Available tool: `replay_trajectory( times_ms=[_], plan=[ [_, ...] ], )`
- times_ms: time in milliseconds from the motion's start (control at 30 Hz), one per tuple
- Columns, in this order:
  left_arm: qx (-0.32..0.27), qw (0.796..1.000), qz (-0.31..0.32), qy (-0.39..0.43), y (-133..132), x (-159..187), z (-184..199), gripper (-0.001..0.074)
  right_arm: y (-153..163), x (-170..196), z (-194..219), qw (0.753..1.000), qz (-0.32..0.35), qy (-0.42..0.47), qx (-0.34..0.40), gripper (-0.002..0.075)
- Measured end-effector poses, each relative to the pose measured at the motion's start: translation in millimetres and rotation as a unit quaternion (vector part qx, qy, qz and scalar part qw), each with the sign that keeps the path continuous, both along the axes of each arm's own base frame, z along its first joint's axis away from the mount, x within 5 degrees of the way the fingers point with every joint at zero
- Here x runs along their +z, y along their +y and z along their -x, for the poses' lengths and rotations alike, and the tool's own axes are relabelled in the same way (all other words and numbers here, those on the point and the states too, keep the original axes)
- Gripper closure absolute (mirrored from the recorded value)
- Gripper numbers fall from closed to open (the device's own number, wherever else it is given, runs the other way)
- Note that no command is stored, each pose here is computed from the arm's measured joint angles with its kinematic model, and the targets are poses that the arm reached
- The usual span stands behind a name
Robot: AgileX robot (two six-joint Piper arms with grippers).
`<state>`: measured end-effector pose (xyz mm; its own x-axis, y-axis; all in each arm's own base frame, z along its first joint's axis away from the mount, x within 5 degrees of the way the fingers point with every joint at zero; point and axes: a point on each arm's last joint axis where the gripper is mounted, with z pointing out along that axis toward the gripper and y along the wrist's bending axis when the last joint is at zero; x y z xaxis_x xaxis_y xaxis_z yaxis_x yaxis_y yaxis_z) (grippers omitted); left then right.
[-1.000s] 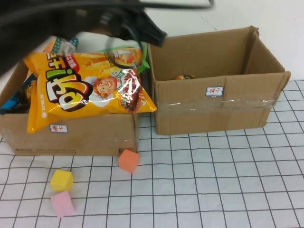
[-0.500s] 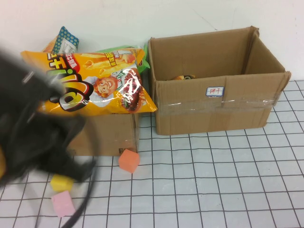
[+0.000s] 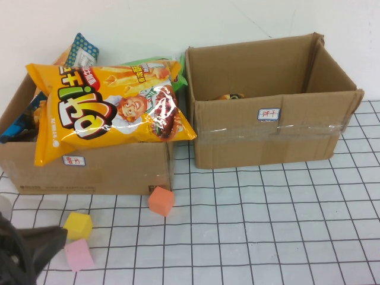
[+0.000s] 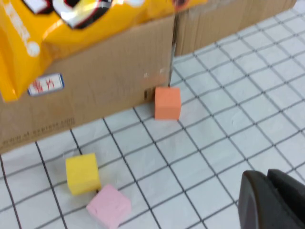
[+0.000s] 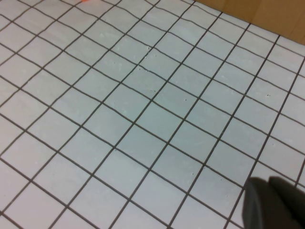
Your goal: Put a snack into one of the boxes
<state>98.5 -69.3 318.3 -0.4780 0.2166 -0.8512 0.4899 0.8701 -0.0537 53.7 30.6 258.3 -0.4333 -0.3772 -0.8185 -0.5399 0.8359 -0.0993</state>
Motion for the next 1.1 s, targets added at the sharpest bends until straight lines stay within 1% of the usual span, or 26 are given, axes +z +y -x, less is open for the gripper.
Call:
replay_trajectory(
  times_ms=[167, 233, 400, 533, 667, 767, 900, 1000, 1100],
  plan=[
    [0.001, 1.0, -0.008, 0.012, 2, -9, 2, 0.0735, 0, 0, 0, 1.0, 0.0, 0.001, 0.0, 0.0721],
    [0.013, 1.0, 0.0, 0.011, 8, -12, 6, 0.0735, 0, 0, 0, 1.0, 0.0, 0.001, 0.0, 0.0722],
    [0.091, 0.994, 0.044, -0.044, 38, -5, 21, 0.0735, 0, 0, 0, 1.0, 0.0, 0.001, 0.0, 0.0722],
    [0.161, 0.978, 0.083, -0.108, 58, -9, 38, 0.0735, 0, 0, 0, 1.0, 0.001, 0.002, 0.0, 0.0722],
    [0.211, 0.962, 0.096, -0.144, 67, -30, 49, 0.0735, 0, 0, 0, 1.0, 0.001, 0.001, 0.001, 0.0723],
    [0.248, 0.952, 0.097, -0.149, 72, -51, 55, 0.0735, 0, 0, 0, 1.0, 0.001, 0.001, 0.001, 0.0723],
    [0.283, 0.942, 0.107, -0.144, 74, -74, 59, 0.0735, 0, 0, 0, 1.0, 0.001, 0.001, 0.001, 0.0723],
    [0.292, 0.94, 0.112, -0.136, 74, -90, 57, 0.0735, 0, 0, 0, 1.0, 0.001, 0.002, 0.001, 0.0723],
    [0.287, 0.941, 0.115, -0.141, 72, -105, 52, 0.0735, 0, 0, 0, 1.0, 0.001, 0.002, 0.001, 0.0723]
  ],
)
